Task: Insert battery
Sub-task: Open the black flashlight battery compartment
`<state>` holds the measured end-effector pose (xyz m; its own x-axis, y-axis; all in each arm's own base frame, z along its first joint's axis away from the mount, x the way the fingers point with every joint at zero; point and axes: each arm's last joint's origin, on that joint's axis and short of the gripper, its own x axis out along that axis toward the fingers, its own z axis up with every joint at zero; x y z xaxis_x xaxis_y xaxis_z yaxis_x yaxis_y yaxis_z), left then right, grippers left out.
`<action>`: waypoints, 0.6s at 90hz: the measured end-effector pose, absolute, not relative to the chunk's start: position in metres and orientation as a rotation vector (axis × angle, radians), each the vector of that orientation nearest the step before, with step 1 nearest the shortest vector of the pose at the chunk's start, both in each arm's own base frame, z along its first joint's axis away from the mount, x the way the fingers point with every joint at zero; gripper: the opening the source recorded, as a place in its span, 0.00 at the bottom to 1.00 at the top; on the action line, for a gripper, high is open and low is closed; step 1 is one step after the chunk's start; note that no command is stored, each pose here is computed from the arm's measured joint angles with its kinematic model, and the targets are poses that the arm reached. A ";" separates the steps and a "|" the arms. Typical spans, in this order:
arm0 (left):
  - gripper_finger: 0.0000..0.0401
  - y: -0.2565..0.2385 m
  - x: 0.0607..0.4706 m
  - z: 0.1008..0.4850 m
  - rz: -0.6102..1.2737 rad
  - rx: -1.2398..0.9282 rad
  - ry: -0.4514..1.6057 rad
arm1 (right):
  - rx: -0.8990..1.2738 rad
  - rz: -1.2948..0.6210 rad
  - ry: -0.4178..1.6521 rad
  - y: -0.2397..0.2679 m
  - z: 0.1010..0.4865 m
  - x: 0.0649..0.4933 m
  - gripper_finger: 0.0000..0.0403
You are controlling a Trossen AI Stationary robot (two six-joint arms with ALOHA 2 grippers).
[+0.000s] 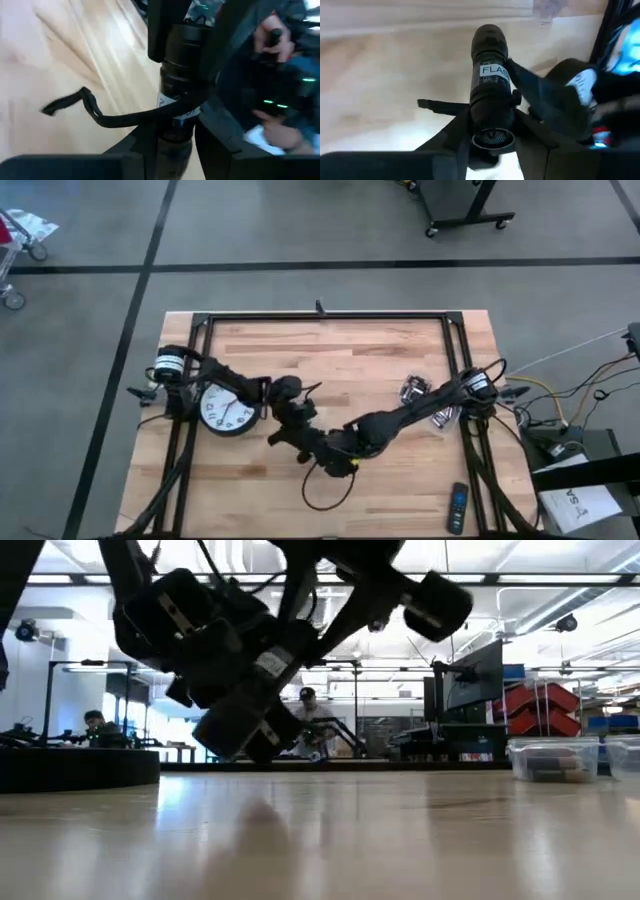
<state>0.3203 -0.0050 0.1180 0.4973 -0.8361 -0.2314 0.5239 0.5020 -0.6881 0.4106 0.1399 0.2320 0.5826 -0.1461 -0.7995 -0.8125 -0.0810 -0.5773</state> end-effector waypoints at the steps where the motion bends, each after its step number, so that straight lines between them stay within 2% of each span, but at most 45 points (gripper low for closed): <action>1: 0.22 -0.004 0.320 0.117 -0.891 -0.595 0.603 | -1.591 0.676 0.833 0.140 0.231 0.410 0.32; 18: 0.16 -0.003 0.320 0.116 -0.884 -0.591 0.606 | -1.612 0.661 0.886 0.144 0.222 0.409 0.34; 44: 0.08 0.002 0.321 0.107 -0.646 -0.476 0.617 | -1.254 0.481 1.012 0.139 0.225 0.403 0.29; 54: 0.07 0.001 0.319 0.104 -0.588 -0.460 0.654 | -1.022 0.486 1.110 0.136 0.223 0.394 0.27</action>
<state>0.3191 0.0007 0.1044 0.6438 -0.6348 -0.4272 0.3580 0.7433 -0.5651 0.3943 0.1363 0.2227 0.4073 -0.1519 -0.9006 -0.7643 0.4831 -0.4271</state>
